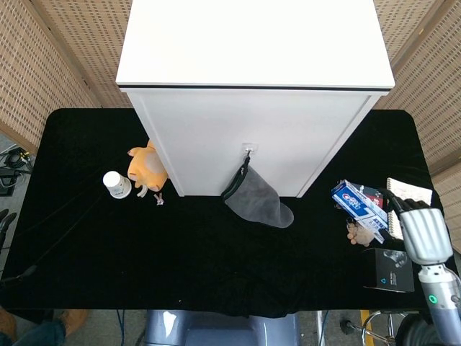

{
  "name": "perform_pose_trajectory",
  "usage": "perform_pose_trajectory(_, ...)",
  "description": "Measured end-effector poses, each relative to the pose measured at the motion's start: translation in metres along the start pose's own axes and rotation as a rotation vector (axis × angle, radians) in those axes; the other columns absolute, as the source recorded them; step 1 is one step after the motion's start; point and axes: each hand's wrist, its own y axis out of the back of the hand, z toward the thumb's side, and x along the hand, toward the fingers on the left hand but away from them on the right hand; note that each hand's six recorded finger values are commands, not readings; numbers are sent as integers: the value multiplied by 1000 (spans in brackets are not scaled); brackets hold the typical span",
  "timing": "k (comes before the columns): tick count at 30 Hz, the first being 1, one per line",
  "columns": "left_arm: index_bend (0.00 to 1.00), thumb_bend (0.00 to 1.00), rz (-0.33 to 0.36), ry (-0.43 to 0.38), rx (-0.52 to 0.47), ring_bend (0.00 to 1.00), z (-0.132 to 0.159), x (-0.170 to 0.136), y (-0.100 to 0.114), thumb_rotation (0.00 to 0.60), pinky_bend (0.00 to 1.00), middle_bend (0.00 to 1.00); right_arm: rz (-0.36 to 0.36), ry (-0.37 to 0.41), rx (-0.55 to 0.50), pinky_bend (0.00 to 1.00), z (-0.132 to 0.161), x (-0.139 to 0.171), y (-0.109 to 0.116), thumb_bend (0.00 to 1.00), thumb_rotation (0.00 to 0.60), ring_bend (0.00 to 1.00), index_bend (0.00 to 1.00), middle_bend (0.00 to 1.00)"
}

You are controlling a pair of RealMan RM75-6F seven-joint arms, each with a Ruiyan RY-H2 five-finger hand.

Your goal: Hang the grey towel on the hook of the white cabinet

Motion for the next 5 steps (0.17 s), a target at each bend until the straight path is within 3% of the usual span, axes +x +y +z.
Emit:
perform_pose_trajectory(2,0,0,8,0,5,0,0,-1,1,600,0,0,50,-26,-7,21,-10,16,-8,0,600,0,2,1)
perform_pose_trajectory(5,0,0,11,0,8,0,1,-3,0,600,0,0,94,-46,-15,0,-13,27,-13,0,600,0,0,0)
